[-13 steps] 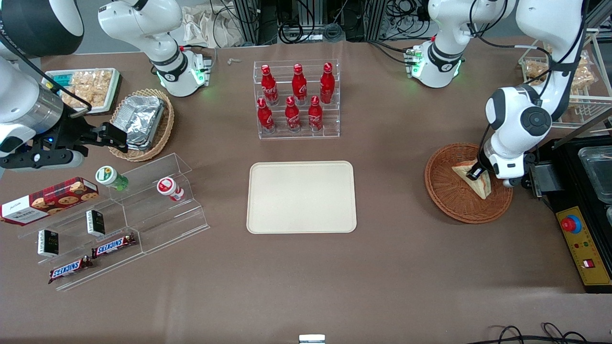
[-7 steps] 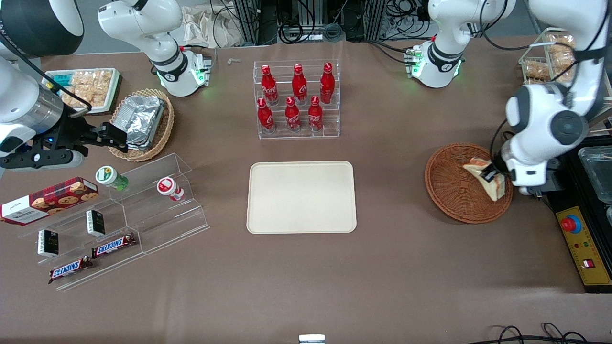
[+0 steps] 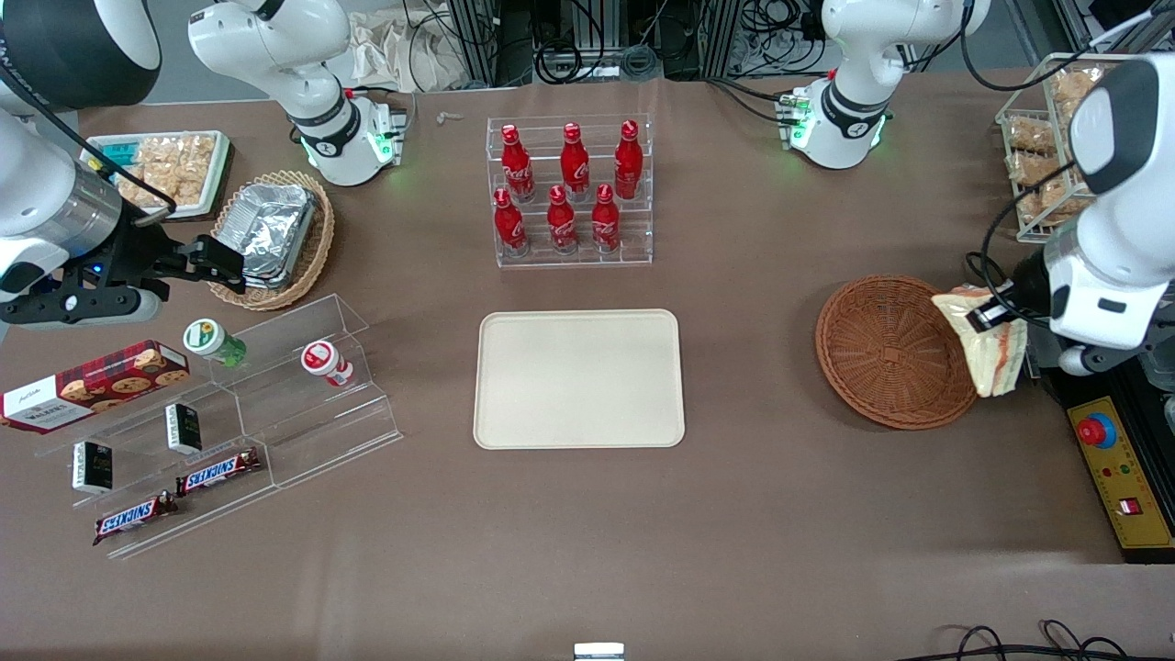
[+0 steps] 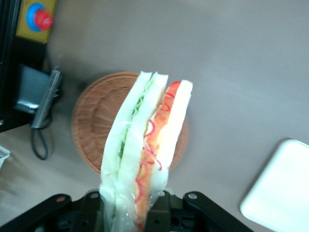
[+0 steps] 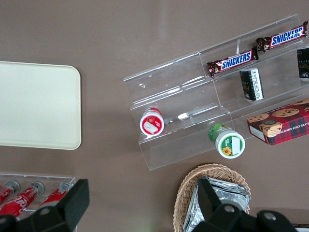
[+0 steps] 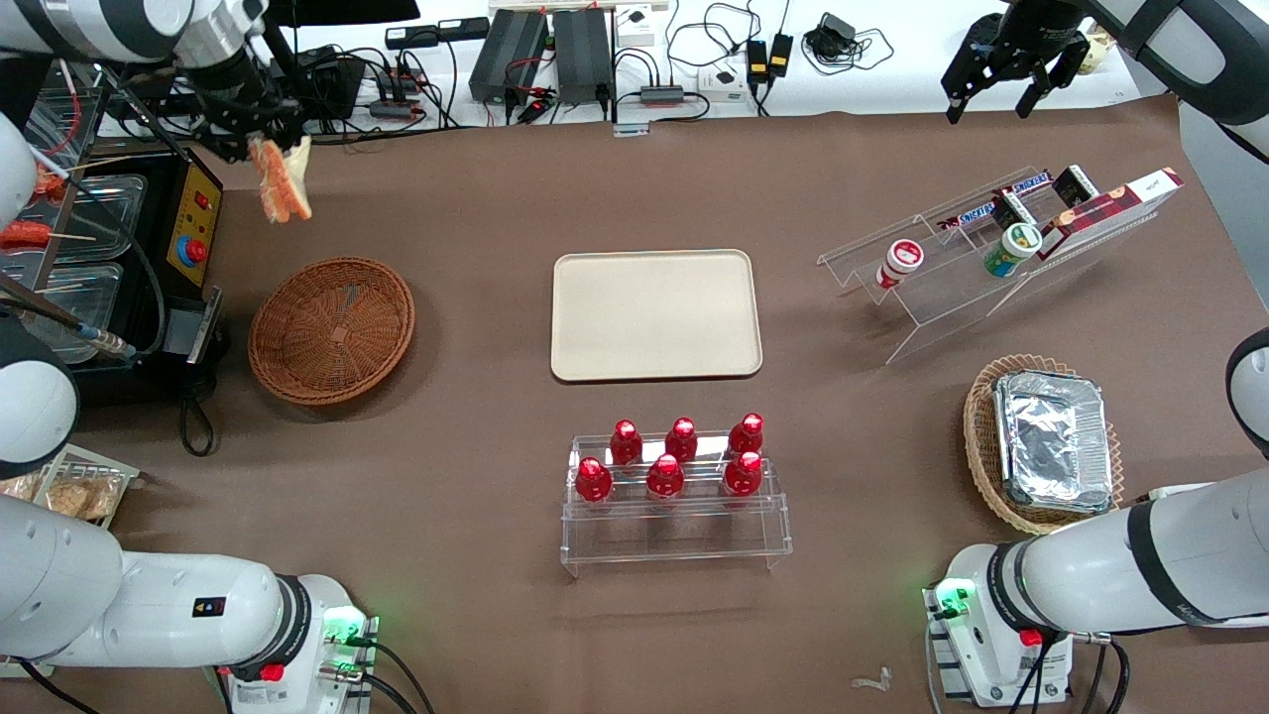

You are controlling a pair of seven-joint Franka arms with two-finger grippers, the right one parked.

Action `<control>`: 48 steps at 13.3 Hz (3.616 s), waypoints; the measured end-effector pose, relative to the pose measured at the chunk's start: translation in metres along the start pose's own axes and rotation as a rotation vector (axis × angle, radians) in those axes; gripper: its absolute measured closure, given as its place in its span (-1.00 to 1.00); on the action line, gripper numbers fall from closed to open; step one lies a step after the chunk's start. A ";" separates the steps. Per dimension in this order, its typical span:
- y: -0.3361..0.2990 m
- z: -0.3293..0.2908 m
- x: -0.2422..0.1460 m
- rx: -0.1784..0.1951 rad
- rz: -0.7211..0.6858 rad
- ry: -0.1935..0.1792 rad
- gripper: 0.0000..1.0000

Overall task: Place sandwich from basket to tray
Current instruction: 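Lift the sandwich out of the basket with the left gripper, then carry the sandwich over the cream tray with the left gripper, then lower the sandwich onto the tray and open the left gripper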

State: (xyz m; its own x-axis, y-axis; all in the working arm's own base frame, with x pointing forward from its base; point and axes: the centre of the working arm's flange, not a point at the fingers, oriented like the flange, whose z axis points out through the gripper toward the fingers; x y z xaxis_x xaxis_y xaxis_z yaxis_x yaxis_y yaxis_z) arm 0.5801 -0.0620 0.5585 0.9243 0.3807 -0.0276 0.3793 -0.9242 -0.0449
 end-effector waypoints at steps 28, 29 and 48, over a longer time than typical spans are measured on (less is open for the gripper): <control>0.307 0.163 -0.161 0.039 0.152 -0.092 0.58; 0.311 0.171 -0.163 0.047 0.128 -0.087 0.58; 0.347 0.274 -0.170 0.044 0.108 -0.012 0.58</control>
State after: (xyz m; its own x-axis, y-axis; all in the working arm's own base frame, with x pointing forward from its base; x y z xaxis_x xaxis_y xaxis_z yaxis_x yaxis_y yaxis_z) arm 0.5432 -0.4389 0.2737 0.9589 0.2799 -0.0466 0.2754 -0.9576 -0.0846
